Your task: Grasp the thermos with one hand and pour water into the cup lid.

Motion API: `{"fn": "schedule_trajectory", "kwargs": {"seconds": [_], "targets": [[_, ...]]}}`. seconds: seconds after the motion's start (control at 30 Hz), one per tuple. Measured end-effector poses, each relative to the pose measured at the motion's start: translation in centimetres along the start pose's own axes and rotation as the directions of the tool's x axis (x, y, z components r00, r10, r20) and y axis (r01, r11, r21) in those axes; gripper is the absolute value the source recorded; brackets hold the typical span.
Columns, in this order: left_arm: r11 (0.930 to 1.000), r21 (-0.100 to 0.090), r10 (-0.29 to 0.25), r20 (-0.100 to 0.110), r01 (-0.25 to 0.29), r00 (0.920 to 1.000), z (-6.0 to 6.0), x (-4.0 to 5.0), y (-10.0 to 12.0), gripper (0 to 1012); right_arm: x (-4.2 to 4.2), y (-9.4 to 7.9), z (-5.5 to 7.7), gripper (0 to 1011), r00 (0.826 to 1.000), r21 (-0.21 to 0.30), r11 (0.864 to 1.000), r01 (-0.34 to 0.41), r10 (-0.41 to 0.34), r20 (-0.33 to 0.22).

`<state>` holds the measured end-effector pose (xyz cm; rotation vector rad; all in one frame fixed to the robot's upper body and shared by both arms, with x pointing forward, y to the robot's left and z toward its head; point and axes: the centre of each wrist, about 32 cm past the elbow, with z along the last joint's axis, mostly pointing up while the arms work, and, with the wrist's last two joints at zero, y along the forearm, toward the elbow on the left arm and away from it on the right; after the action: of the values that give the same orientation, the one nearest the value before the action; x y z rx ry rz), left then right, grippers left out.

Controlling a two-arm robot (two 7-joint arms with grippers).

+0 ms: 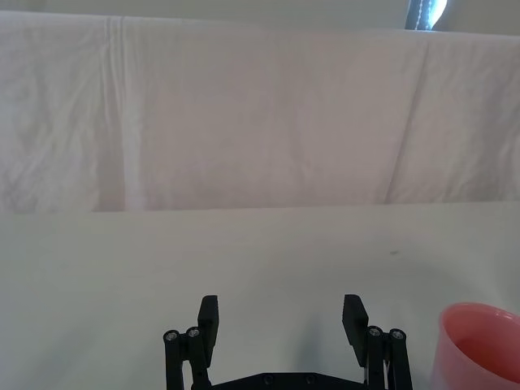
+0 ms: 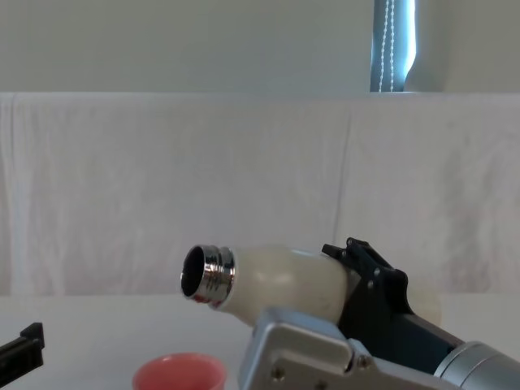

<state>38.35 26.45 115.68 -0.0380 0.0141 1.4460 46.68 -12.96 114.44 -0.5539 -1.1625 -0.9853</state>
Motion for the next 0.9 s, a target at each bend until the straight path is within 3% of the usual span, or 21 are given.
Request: {"fn": "schedule_trajectory", "kwargs": {"seconds": [0.37,0.9], "targets": [[1.0,0.0,0.0,0.0,0.0,1.0,0.0,0.0,0.0,1001,0.16,0.1,-0.3,947,0.997,0.01,1.0,-0.022,0.021,0.074],[1.0,0.0,0.0,0.0,0.0,1.0,0.0,0.0,0.0,1001,1.29,0.7,-0.9,947,0.987,0.016,0.997,-0.074,0.071,0.142]]}}
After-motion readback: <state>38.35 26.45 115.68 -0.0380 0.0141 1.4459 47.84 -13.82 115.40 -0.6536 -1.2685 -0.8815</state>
